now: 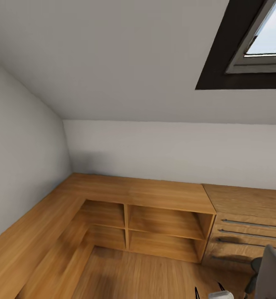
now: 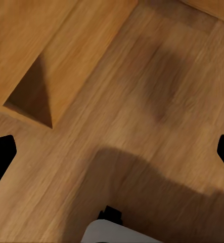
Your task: In the bedroom, organize the workspace by keeping the computer under the desk, ensuring the monitor is on the desk, placing the keyboard on the desk next to the monitor, placing the mouse on the desk next to the keyboard, moving the folder from the swivel chair onto the desk next to the mouse, stacking the notebook on top of the folder with the pen on top of the notebook, and positioning the swivel chair next to the desk.
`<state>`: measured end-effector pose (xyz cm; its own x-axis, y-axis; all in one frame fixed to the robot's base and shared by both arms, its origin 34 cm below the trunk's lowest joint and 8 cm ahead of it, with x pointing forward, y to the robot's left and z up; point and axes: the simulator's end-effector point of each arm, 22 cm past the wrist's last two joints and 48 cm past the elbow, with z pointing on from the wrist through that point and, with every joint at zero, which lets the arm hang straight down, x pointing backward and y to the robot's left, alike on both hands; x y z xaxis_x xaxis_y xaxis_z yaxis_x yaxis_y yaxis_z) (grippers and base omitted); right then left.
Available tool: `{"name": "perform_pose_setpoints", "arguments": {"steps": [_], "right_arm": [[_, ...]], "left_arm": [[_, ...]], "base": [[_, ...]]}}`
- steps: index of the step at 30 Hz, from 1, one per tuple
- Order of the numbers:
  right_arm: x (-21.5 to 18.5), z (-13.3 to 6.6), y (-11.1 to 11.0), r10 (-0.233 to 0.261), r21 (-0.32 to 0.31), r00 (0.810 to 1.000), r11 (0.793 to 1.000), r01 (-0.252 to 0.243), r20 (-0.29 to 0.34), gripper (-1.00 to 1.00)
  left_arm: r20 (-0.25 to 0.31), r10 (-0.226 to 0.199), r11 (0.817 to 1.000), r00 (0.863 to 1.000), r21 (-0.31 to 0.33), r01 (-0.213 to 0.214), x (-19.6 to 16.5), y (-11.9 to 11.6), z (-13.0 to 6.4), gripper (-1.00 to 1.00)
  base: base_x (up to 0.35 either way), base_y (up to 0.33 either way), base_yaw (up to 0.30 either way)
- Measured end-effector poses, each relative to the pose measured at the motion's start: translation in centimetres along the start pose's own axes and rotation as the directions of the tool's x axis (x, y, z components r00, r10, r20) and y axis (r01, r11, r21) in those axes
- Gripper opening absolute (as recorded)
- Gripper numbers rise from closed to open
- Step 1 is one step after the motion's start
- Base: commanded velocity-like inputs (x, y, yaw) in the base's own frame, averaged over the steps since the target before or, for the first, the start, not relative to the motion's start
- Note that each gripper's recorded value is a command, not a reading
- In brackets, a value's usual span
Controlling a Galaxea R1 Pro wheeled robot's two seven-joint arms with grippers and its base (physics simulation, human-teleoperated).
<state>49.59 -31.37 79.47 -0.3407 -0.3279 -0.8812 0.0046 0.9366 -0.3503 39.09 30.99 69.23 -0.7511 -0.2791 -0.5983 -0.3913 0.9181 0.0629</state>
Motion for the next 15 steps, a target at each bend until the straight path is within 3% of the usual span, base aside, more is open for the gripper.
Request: {"name": "perform_pose_setpoints", "arguments": {"steps": [15], "right_arm": [[0.15,0.07,-0.07,-0.011,0.0,1.0,1.0,0.011,-0.016,1.0]], "left_arm": [[0.008,-0.002,1.0,1.0,0.003,0.002,-0.36,-0.11,-0.06,1.0]], "base": [[0.005,0.012,-0.292]]}}
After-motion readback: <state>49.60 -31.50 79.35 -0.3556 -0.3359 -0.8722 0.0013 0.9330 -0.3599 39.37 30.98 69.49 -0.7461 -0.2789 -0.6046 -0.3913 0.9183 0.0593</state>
